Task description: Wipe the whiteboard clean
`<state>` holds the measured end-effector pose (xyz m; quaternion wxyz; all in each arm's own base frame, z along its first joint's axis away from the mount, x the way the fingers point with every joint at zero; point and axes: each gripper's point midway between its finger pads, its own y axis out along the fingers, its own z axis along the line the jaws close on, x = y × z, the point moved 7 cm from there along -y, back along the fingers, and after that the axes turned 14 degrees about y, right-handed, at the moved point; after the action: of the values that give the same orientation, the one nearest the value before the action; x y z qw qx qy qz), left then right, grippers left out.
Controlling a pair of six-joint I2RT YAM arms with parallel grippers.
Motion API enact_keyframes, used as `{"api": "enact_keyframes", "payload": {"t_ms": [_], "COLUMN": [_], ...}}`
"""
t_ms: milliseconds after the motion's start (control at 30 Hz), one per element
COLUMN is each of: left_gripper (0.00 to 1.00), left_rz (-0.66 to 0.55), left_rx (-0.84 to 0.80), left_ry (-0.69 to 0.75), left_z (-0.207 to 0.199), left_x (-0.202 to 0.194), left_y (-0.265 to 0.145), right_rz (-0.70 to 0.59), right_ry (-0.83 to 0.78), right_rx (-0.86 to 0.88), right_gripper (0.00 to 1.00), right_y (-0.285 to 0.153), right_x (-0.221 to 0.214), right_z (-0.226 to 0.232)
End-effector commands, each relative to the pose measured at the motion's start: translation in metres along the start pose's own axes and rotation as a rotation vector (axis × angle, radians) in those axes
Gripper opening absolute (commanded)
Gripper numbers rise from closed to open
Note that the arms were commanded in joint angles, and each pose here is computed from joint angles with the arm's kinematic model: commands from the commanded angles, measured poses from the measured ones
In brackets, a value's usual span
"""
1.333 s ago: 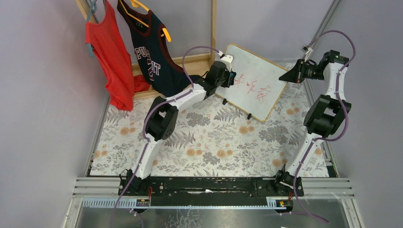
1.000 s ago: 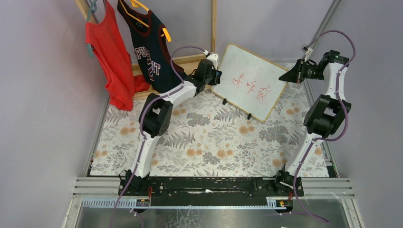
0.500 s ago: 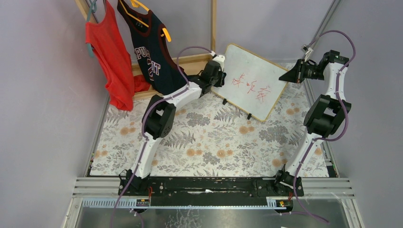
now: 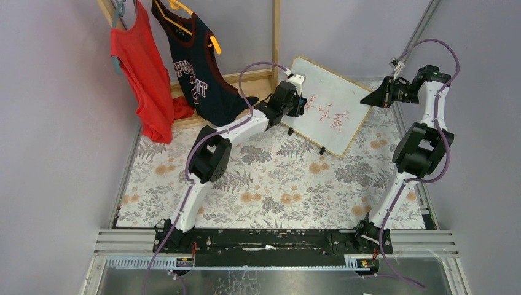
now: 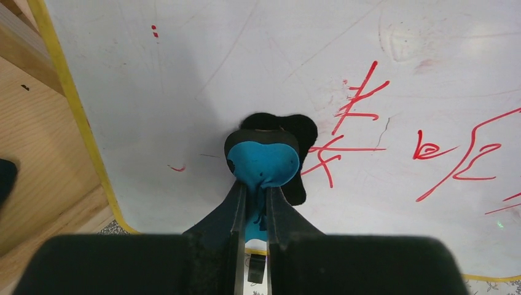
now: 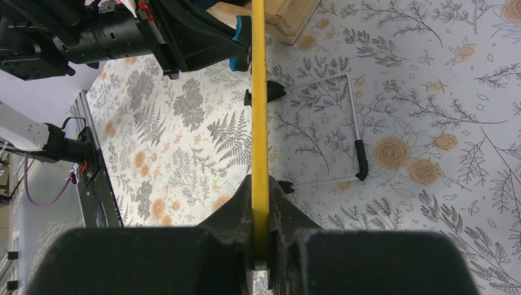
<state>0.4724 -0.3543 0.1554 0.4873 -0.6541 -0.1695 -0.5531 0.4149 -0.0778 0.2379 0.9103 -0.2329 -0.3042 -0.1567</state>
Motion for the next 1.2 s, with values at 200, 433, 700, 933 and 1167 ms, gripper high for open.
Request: {"api": "enact_keyframes", "payload": {"t_ms": [200,433,700,933,1167], "left_gripper": [0.0,0.0,0.0,0.0,0.0], "left_rz": [0.071,0.086,0.037,-0.022,-0.059], "left_rx": [0.124,0.151,0.08,0.021,0.013], "left_ry": [-0.013,-0.012,-0.031,-0.015,-0.009], "left_z": [0.07,0.085,0.06,0.023,0.011], "left_x": [-0.027,-0.033,-0.014,0.019,0.035], "left_y": [-0.002,-0.005,-0.002,0.003,0.005], "right_rz": [0.061,0.061,0.062,0.072,0.077], "right_ry": [-0.101,-0.097,-0.094,-0.096,-0.103], "right_rx": [-0.028,-0.027,-0.025,-0.022,-0.018], "right_gripper": [0.0,0.0,0.0,0.0,0.0], "right_y": [0.009,0.01,0.01,0.011,0.011], "right_x": [-0.002,-0.002,-0.003,-0.005,-0.006], "right_z": [0.01,0.008,0.009,0.01,0.011]}}
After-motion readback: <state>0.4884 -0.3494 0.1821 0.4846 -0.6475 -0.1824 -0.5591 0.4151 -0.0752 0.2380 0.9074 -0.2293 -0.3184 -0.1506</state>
